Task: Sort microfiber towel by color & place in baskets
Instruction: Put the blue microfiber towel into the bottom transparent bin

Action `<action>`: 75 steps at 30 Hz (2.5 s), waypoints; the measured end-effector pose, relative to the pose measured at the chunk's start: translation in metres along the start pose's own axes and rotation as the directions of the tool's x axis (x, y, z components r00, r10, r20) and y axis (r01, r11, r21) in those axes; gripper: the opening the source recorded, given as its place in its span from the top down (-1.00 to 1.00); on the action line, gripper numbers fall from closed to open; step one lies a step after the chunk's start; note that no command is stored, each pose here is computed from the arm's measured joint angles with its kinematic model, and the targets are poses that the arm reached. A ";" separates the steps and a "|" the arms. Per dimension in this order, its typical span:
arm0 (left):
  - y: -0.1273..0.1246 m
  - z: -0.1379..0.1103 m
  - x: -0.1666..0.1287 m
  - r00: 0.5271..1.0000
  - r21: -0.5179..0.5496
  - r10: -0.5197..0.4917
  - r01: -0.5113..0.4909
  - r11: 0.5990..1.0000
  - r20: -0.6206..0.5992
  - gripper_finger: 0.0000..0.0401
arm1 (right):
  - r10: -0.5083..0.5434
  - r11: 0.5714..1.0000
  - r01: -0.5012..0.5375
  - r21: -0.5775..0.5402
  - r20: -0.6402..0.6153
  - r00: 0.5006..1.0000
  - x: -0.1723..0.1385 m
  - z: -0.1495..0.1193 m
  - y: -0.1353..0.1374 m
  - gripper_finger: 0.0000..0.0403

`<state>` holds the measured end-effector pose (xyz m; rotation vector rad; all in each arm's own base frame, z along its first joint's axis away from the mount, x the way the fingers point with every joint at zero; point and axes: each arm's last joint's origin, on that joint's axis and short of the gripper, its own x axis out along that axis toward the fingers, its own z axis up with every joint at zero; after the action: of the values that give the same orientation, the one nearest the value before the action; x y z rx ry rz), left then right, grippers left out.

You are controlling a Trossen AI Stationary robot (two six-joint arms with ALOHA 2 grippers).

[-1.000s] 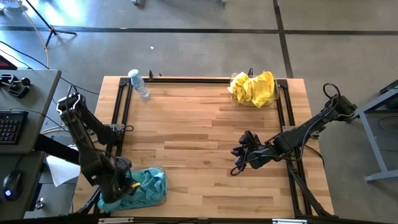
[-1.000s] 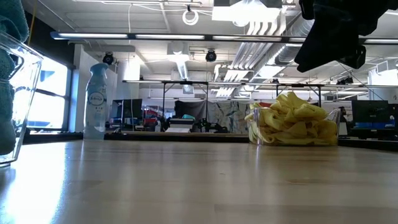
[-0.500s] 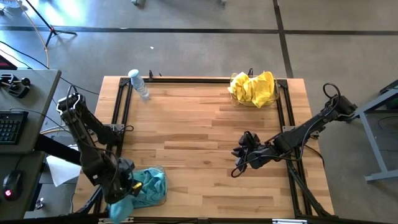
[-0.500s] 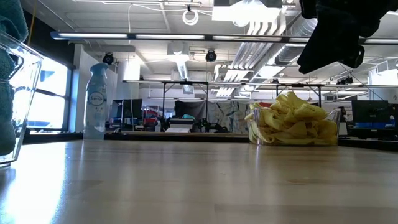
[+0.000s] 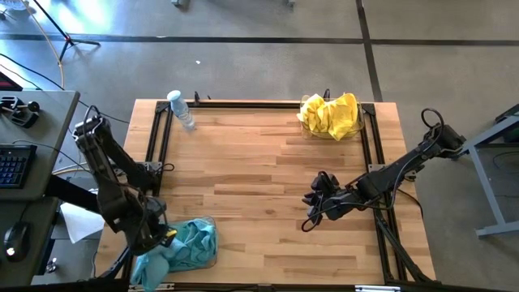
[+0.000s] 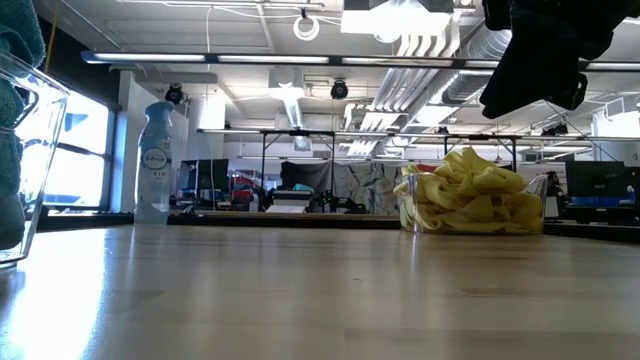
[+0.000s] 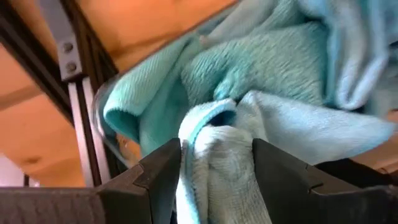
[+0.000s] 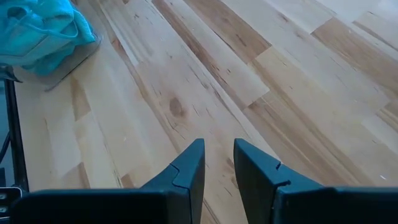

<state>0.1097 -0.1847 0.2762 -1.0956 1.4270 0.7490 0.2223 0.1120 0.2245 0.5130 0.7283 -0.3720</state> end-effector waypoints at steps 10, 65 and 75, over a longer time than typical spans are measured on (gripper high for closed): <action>0.017 0.012 -0.031 0.995 0.028 -0.092 0.093 0.995 -0.025 0.07 | 0.001 1.000 -0.001 0.019 0.000 1.000 0.000 0.000 0.000 0.61; -0.012 -0.045 0.102 0.984 0.742 0.088 -0.175 0.647 0.155 0.07 | -0.051 0.983 0.044 0.179 0.036 0.998 0.014 0.027 -0.017 0.61; -0.005 -0.037 0.102 0.981 0.712 0.155 -0.191 0.676 0.116 0.07 | -0.051 0.980 0.044 0.194 0.036 0.998 0.014 0.027 -0.017 0.61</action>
<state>0.1062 -0.2416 0.1833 -0.3172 1.5934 0.2641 0.2382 0.0811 0.2261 0.6701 0.6694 -0.4996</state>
